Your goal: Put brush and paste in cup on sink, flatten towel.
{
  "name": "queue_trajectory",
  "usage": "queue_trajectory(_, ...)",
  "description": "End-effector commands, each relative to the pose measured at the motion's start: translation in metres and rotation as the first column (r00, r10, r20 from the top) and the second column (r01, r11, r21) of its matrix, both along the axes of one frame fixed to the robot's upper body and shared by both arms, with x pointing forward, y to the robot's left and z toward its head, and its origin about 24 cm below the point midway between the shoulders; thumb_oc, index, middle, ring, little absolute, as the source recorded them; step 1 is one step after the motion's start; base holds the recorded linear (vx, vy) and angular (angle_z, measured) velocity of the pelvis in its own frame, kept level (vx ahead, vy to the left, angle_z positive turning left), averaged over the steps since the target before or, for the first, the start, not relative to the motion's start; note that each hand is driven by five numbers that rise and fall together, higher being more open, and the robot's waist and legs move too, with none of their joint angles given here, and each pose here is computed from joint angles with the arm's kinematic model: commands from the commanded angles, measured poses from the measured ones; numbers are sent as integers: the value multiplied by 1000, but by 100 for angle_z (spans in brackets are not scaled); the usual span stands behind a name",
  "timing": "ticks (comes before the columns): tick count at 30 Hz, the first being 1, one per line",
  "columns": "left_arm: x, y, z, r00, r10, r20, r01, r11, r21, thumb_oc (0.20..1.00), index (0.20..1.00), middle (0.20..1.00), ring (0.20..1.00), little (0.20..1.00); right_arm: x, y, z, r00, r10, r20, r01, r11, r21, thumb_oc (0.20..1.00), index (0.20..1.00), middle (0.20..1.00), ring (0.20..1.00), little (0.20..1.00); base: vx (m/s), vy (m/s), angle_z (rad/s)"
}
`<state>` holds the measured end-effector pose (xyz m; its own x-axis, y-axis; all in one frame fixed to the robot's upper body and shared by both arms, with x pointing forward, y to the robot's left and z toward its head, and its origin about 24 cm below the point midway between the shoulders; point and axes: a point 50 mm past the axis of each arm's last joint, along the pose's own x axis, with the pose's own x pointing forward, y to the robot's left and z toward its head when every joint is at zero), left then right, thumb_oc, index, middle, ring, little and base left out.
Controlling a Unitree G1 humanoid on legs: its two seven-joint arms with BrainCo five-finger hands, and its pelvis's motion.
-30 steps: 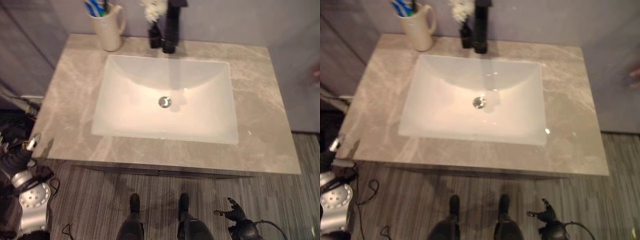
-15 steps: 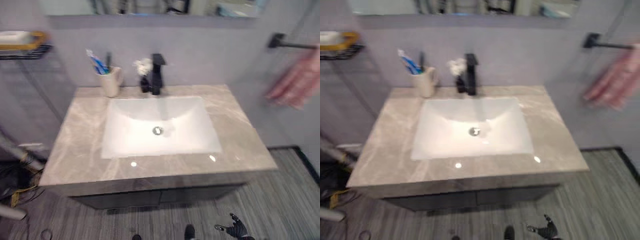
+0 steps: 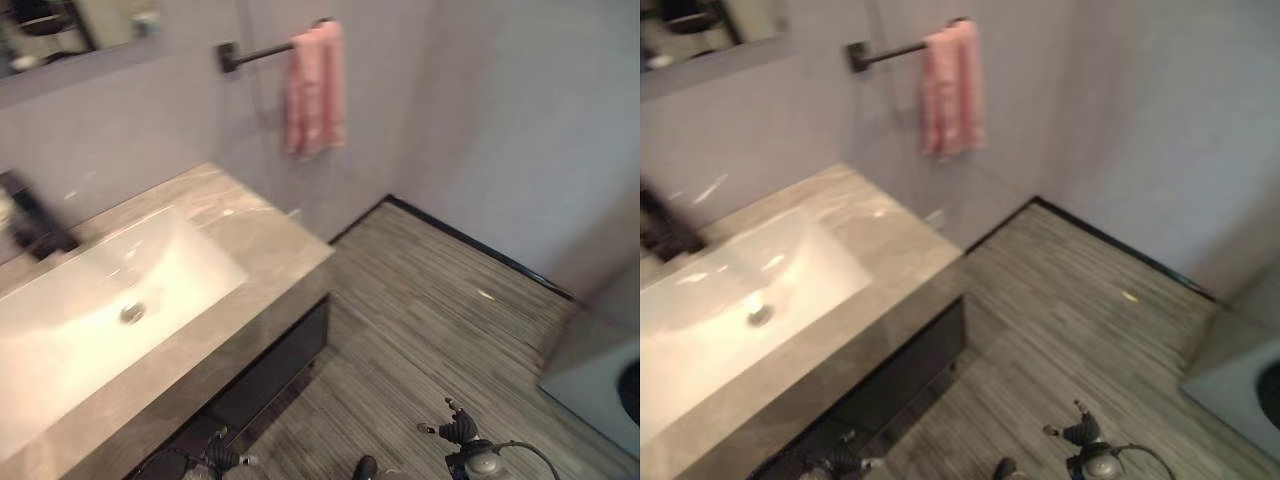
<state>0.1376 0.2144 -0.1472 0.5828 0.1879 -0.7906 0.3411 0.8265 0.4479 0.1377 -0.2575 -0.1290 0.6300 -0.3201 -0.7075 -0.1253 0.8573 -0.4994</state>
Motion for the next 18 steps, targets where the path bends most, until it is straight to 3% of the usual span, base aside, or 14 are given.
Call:
queue_trajectory(1,12,-4,5,997,41,69,-39,999,-32,1000,1000,1000,1000,1000,14,-7,16,991,6,132,-4,1000,-13,1000,1000,1000,1000,1000,21,-403,-141)
queue_trajectory(2,25,-3,13,986,77,150,-70,996,-51,1000,1000,1000,1000,1000,22,-12,25,983,13,182,-7,999,-31,1000,1000,1000,1000,1000,20,-399,-108)
queue_trajectory(9,42,9,29,926,239,293,-207,969,-136,1000,1000,1000,1000,1000,45,-6,34,967,97,234,-87,995,-51,1000,1000,1000,1000,1000,36,-148,-153)
queue_trajectory(13,50,20,45,801,447,398,-351,890,-293,1000,1000,1000,1000,1000,56,4,46,926,-38,376,-3,994,109,1000,1000,1000,1000,1000,68,-56,-75)
queue_trajectory(18,70,18,61,765,427,483,-300,899,-320,1000,1000,1000,1000,1000,71,18,55,884,-115,454,17,977,214,1000,1000,1000,1000,1000,57,38,-21)
